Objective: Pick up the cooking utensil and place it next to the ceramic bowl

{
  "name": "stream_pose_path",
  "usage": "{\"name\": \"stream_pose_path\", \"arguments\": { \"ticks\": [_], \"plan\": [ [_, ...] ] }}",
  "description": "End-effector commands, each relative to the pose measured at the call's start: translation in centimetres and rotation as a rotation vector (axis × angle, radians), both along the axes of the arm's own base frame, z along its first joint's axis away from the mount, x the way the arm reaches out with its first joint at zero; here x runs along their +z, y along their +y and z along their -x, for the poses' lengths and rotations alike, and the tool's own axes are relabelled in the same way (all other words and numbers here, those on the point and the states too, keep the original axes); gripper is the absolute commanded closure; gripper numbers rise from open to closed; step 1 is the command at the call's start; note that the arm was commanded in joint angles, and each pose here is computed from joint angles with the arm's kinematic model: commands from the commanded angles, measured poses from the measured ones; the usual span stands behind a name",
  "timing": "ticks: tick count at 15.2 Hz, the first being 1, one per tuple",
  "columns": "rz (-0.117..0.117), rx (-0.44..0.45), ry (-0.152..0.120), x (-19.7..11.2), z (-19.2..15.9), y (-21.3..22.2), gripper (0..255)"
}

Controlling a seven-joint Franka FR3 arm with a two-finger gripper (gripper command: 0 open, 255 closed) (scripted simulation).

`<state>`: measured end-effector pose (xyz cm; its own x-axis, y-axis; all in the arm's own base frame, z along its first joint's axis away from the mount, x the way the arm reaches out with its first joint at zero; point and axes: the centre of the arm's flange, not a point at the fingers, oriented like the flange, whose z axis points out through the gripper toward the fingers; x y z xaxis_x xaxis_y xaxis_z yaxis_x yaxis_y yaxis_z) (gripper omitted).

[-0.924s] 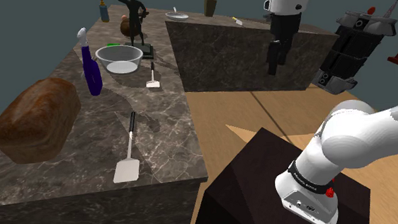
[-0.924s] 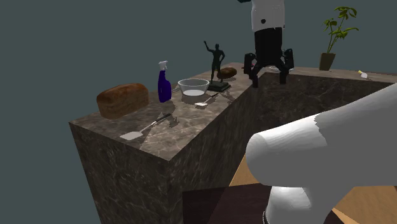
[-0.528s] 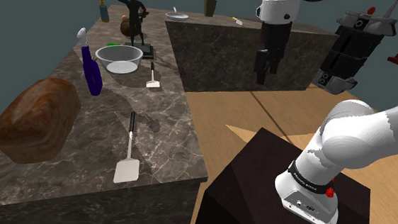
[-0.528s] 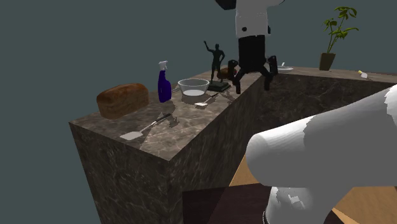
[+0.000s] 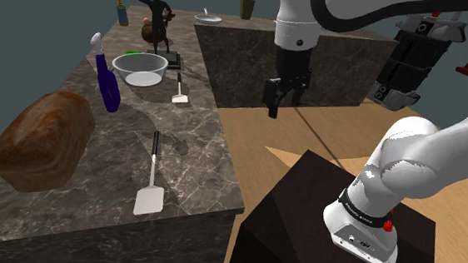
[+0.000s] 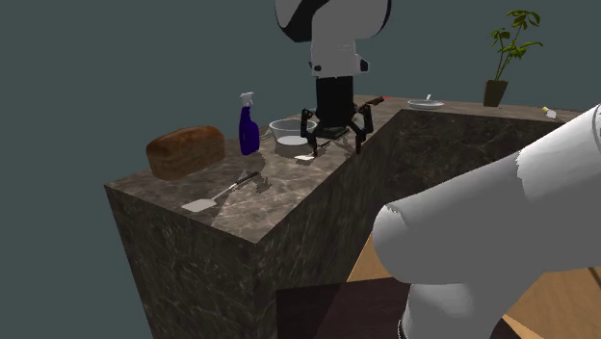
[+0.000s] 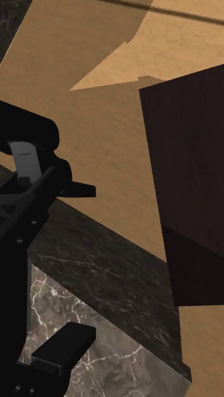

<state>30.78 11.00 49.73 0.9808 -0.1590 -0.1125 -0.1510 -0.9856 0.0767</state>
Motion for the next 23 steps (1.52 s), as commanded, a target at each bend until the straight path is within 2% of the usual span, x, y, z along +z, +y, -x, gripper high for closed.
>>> {"name": "stream_pose_path", "arguments": {
  "ticks": [1, 12, 23],
  "plan": [
    [-0.002, -0.039, -0.015, -1.1, -0.8, 2.5, 0],
    [-0.001, -0.233, -0.094, -6.1, -6.4, 14.1, 0],
    [-0.001, -0.427, -0.172, -10.6, -14.5, 24.3, 0]
  ]
}}
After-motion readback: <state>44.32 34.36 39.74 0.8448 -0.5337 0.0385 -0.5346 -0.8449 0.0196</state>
